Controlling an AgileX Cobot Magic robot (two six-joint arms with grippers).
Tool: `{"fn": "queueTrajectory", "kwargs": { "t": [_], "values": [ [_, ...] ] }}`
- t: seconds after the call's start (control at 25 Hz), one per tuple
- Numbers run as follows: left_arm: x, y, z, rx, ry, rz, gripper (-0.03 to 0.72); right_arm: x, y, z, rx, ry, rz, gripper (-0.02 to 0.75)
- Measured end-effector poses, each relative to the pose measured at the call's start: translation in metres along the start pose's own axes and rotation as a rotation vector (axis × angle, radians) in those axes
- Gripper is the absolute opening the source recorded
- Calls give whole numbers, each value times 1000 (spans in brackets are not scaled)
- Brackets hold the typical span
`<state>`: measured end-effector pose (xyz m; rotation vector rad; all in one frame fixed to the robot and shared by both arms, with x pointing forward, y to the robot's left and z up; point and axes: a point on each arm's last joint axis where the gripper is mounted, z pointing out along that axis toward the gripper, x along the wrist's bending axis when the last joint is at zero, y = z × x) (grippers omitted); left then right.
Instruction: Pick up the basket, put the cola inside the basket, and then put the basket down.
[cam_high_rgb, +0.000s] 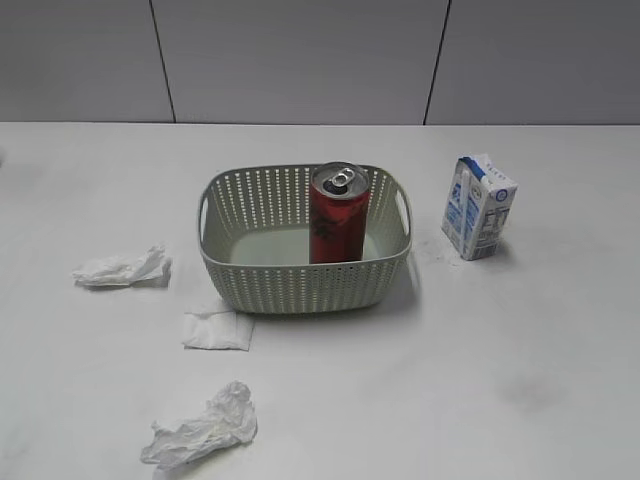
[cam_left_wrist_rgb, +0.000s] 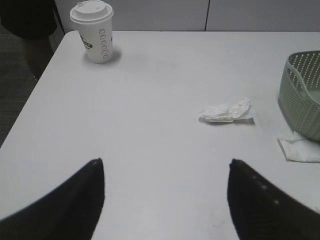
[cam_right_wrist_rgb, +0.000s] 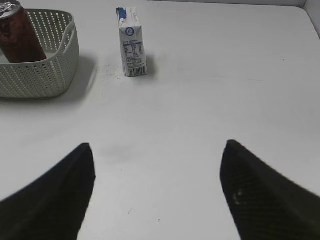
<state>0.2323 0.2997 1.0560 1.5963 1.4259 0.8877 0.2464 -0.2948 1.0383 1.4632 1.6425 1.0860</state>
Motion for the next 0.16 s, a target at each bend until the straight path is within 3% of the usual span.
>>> {"fn": "queueTrajectory", "kwargs": {
  "t": [0.16],
  "values": [
    [0,0,0,0,0,0,577,0,0,0,0,0,0,591]
  ]
}}
